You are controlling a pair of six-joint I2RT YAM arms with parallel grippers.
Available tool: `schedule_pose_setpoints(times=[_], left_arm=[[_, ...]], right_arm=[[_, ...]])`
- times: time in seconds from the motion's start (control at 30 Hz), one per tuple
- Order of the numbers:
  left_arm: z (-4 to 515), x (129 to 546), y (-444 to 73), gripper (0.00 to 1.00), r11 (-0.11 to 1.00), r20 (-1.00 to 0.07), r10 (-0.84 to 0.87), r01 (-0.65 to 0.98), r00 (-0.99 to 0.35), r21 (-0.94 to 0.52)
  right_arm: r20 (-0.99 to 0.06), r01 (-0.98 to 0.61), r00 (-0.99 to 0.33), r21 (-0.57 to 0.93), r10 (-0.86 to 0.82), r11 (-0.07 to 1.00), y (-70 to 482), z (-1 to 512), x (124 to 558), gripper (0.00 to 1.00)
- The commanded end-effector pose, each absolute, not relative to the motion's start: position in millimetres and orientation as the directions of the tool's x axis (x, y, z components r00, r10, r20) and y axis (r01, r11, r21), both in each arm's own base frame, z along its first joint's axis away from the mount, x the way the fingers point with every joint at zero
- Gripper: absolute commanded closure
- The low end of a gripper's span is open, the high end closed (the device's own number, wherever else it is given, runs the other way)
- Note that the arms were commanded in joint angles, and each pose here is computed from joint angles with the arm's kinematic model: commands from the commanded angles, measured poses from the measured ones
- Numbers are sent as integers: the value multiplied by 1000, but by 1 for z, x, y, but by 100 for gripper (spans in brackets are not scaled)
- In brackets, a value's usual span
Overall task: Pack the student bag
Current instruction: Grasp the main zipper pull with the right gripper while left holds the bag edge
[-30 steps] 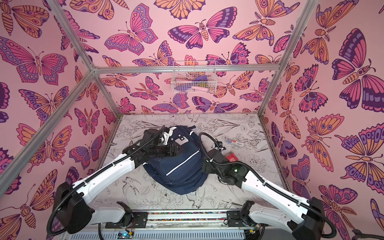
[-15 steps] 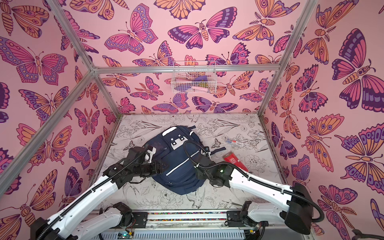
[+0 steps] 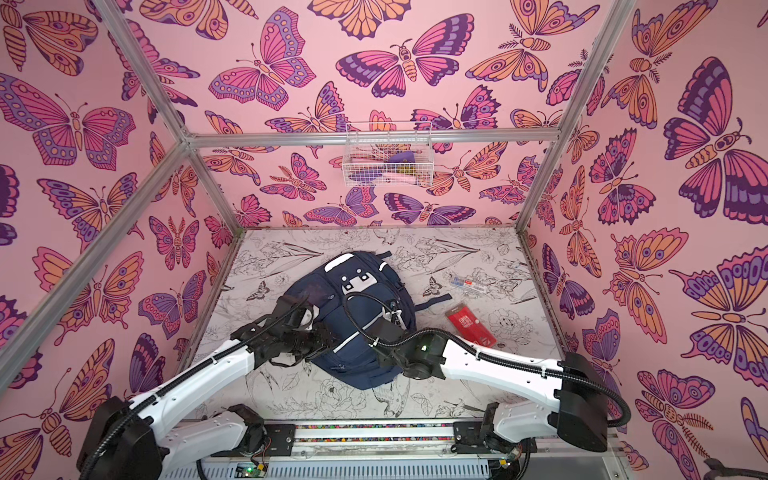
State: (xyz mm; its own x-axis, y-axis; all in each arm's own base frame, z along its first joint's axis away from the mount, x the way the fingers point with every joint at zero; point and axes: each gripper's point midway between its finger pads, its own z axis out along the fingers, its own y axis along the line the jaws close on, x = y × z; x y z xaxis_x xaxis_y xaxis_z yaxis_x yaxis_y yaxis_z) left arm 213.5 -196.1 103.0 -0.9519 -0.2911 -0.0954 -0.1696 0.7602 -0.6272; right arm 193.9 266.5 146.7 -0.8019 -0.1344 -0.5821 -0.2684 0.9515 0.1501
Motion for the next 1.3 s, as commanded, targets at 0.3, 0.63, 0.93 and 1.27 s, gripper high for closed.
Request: schedule_pose_setpoints(times=[0.3,0.63,0.93,1.27], left_arm=[[96,197,-186,34,767,-56,-316,-221,-947,-603],[81,209,-201,48,782,-4,-304,-247,-953,-572],[98,229,-218,76,706,-3,-358,-269,-934,-655],[146,260,-247,100,439,63,-448,-281,-892,-853]], right_arm=[[-628,-267,-770,162,-110,950,270,171,200,42],[-627,-272,-771,161,-114,949,273,174,201,60],[-624,-277,-771,147,-129,949,275,174,202,88],[-621,-312,-773,191,-132,931,293,178,196,89]])
